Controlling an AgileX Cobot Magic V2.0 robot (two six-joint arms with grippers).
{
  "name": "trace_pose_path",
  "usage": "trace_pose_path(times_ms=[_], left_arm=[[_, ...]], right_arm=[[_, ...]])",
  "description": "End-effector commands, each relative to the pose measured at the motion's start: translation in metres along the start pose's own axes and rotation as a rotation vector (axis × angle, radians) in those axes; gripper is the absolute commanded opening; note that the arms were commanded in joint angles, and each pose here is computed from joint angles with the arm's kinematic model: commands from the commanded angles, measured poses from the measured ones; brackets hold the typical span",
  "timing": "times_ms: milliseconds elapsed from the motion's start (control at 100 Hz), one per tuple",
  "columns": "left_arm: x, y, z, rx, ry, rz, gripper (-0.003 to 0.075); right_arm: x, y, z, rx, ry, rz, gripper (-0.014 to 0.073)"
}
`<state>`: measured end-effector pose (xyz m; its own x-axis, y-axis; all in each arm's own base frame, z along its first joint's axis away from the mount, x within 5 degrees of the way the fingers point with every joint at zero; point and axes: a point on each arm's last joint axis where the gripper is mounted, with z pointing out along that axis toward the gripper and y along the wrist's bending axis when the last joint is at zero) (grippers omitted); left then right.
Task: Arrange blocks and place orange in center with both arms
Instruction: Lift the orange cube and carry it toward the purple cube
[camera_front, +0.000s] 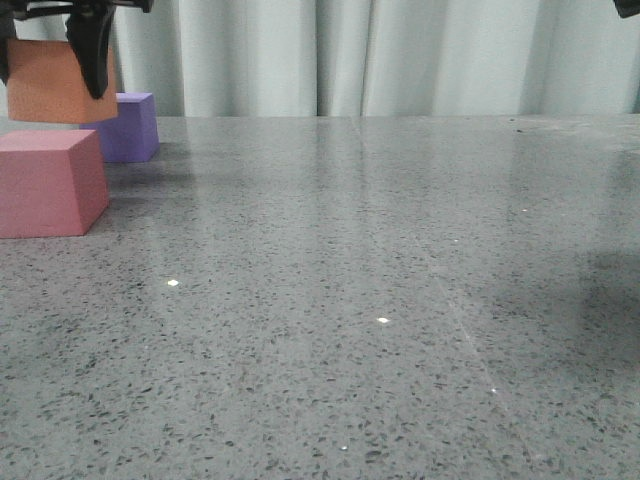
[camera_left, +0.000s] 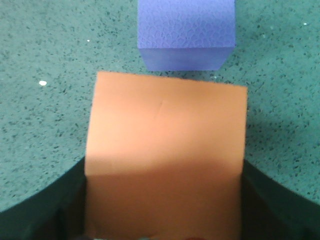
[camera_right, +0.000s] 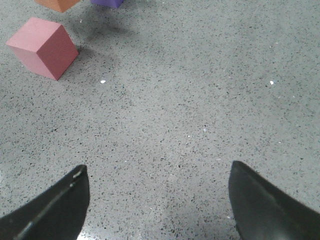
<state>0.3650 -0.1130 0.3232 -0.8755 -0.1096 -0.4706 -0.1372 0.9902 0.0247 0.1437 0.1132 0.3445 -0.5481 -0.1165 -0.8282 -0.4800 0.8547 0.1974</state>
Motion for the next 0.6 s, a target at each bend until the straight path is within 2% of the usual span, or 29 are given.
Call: trace_pose_path(times_ms=[0,310,590], left_arm=[[-0.009,0.003,-0.026,0.065,-0.131,-0.033,0.0208],[-0.006,-0.003,-0.007,0.084,-0.128,-0.073,0.0208],[-0.004,-0.010,0.022,0.056,-0.065,-0.102,0.0208]], right_arm=[[-0.014,0.003,-0.008,-0.029,-0.109,-0.014,0.0569],[-0.016,0.004,-0.008,-0.035,-0.126,-0.014,0.0569],[-0.016,0.004,-0.008,-0.035,-0.127,-0.014,0.0569]])
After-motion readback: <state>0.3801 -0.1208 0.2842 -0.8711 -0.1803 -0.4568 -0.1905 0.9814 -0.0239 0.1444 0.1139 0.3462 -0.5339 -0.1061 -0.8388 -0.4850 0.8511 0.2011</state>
